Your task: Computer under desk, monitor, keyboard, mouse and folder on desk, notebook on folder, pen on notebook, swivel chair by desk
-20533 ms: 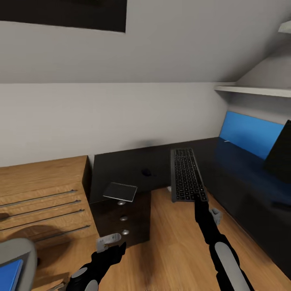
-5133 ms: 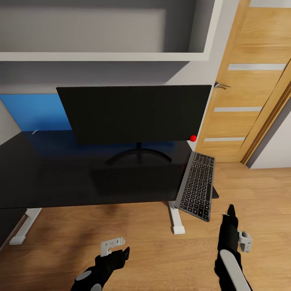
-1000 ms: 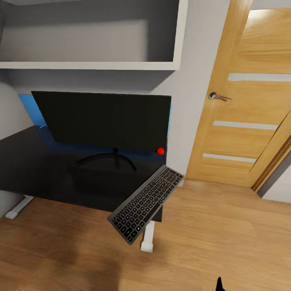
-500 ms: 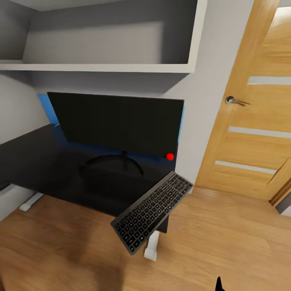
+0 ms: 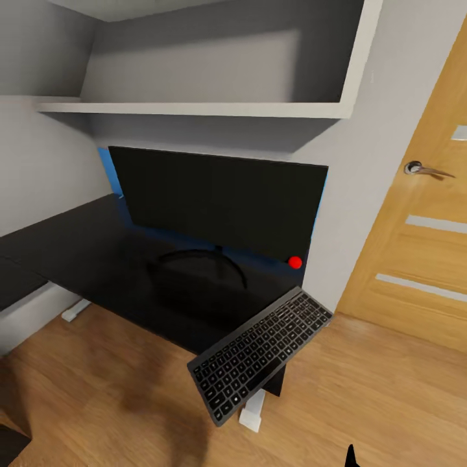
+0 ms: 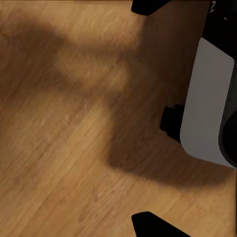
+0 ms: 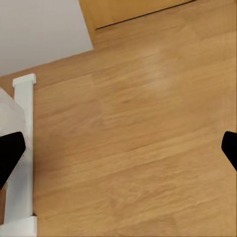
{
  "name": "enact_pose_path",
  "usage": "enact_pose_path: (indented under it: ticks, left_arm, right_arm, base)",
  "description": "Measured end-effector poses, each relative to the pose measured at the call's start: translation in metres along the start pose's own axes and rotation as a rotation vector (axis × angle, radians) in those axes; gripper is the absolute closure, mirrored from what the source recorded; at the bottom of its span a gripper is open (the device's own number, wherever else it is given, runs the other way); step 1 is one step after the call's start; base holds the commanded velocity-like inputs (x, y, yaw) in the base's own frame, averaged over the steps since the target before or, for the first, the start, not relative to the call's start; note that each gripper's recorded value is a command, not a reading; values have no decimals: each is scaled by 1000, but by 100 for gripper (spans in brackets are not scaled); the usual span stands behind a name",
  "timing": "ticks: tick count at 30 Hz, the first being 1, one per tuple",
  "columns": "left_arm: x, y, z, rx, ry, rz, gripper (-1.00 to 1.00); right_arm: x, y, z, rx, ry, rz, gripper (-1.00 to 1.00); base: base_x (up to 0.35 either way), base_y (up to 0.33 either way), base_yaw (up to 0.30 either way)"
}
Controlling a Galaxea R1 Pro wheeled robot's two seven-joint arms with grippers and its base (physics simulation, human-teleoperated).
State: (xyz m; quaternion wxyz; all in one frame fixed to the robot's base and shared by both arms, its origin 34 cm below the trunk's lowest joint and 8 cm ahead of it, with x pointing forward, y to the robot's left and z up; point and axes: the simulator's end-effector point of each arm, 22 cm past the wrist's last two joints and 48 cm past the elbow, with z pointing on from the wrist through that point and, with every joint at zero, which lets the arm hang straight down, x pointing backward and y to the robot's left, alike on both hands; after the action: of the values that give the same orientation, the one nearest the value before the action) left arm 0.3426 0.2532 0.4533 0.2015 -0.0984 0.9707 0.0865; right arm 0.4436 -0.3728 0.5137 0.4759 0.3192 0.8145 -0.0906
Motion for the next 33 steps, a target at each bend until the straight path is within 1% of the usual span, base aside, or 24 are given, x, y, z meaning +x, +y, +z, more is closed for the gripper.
enact_pose_path:
  ticks: [8, 22, 29, 33]
  left_arm:
    - [0, 0, 0, -1, -1, 0, -100]
    - [-2, -1, 0, 2, -6, -3, -100]
    - [-5, -2, -1, 3, -13, -4, -100]
    - [-5, -2, -1, 3, -14, -5, -100]
  right_arm:
    - [0, 0, 0, 0, 0, 0, -100]
    - [-2, 1, 0, -3, -6, 2, -100]
    - [-4, 3, 1, -6, -11, 4, -100]
    - [-4, 3, 1, -6, -11, 5, -100]
  base:
    - [158, -264, 279]
    - [13, -320, 259]
    - [0, -305, 115]
    - [0, -115, 11]
